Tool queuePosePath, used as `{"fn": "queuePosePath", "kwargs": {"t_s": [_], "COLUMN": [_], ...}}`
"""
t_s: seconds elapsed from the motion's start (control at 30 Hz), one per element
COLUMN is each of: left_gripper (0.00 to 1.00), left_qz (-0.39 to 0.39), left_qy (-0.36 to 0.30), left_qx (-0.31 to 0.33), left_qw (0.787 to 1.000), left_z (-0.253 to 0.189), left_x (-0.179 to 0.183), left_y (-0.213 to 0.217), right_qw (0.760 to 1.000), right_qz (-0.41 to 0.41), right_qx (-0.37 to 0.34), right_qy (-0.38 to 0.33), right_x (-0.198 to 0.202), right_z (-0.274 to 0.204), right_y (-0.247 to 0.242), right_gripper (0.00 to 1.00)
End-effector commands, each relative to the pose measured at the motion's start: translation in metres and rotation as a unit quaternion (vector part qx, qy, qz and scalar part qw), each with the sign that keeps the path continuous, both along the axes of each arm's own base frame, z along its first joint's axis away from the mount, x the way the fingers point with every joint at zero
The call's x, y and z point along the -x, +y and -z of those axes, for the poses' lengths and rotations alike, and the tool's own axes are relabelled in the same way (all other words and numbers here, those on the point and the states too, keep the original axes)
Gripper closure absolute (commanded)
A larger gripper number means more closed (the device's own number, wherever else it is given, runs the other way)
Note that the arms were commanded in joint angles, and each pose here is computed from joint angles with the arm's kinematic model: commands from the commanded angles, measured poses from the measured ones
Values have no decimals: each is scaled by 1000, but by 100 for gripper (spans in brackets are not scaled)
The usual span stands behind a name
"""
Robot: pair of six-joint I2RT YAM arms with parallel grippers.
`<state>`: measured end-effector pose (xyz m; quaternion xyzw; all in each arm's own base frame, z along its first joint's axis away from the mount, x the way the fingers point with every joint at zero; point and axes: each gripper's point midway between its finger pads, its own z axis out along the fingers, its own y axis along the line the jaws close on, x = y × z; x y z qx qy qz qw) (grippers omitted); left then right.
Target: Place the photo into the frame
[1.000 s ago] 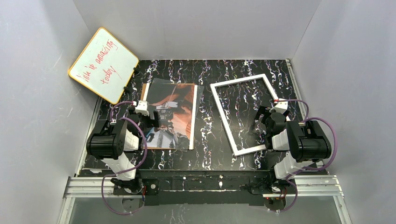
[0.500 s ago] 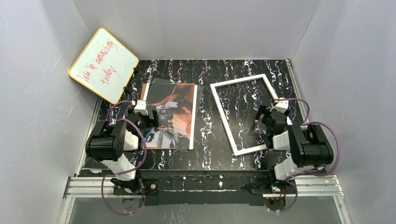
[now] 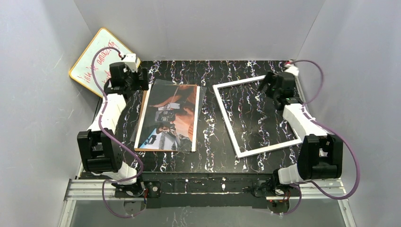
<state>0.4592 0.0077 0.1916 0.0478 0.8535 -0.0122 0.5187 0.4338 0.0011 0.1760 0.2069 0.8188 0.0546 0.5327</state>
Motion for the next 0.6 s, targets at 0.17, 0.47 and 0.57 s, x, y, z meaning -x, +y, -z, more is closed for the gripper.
{"fn": "queuePosePath", "kwargs": {"t_s": [0.17,0.47,0.57], "left_gripper": [2,2,2], "left_qz": [31,54,62], "left_qy": [207,230,240], "left_qx": [22,1,6], "left_qw": [978,972,969], "left_z": [27,25,26], "left_x": [77,109,114], "left_y": [-7,-7,-10], "right_qw": [956,925,918], "right_qz": [-244,-289,-285], "right_qx": [40,93,120], "right_qy": [157,228,246], "right_x": [68,104,107], "right_z": [53,106,123], "right_y": [168,206,206], "right_gripper": [1,8,14]}}
